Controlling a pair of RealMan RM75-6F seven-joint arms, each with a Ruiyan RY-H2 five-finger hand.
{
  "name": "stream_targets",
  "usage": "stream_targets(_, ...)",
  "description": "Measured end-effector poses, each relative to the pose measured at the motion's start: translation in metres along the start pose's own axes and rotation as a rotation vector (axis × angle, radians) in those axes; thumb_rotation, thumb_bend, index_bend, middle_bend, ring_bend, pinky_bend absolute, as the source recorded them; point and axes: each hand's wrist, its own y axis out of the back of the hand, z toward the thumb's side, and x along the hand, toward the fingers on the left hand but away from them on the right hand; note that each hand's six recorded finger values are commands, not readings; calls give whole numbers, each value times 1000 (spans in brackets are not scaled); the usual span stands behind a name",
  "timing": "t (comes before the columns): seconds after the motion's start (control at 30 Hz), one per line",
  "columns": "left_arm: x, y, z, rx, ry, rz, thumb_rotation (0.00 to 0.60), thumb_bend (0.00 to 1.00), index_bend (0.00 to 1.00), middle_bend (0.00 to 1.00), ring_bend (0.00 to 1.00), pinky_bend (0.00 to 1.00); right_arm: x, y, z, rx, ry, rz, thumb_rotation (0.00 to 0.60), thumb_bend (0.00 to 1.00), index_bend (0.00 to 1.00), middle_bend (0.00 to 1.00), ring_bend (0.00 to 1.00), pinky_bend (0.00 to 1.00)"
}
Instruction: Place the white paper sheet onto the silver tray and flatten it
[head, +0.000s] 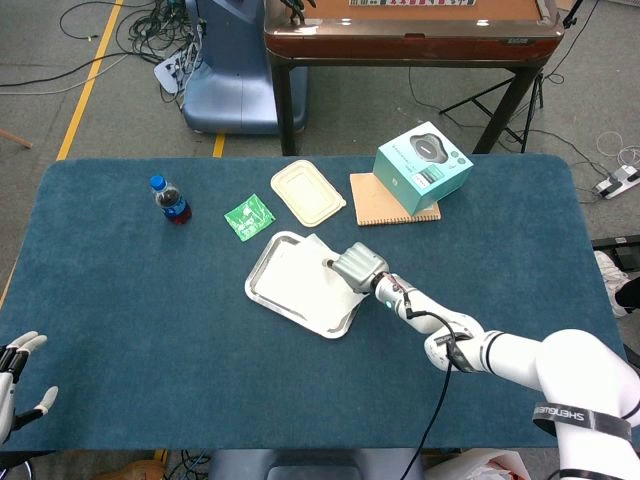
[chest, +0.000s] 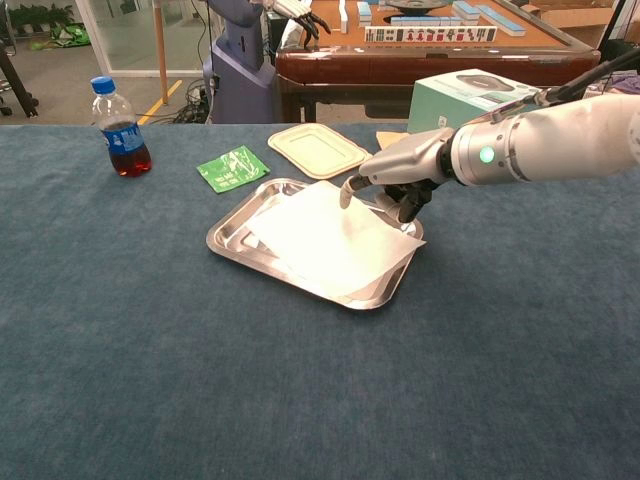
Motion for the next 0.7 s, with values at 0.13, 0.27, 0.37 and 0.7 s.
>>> stream_targets(0.13, -1, 1, -3, 1, 10, 2, 600, 218, 222, 179, 172, 112, -11, -3, 1, 2, -14, 11, 600, 1000, 169, 1000, 1000, 1000)
stream_targets(0.27, -2, 1, -5, 1, 17, 2, 600, 218, 222, 178, 171, 112, -21, -4, 7, 4, -14, 22, 600, 1000, 169, 1000, 1000, 1000)
stream_targets(0.37, -2, 0, -6, 1, 19, 0, 600, 218, 222, 179, 171, 112, -26, -3, 13, 6, -6, 21, 600, 1000, 169, 1000, 1000, 1000)
stream_targets(0.7, -3, -1, -10, -1, 29, 1, 600, 218, 222, 178, 170, 112, -34, 4, 29, 27, 22, 9, 600, 1000, 169, 1000, 1000, 1000)
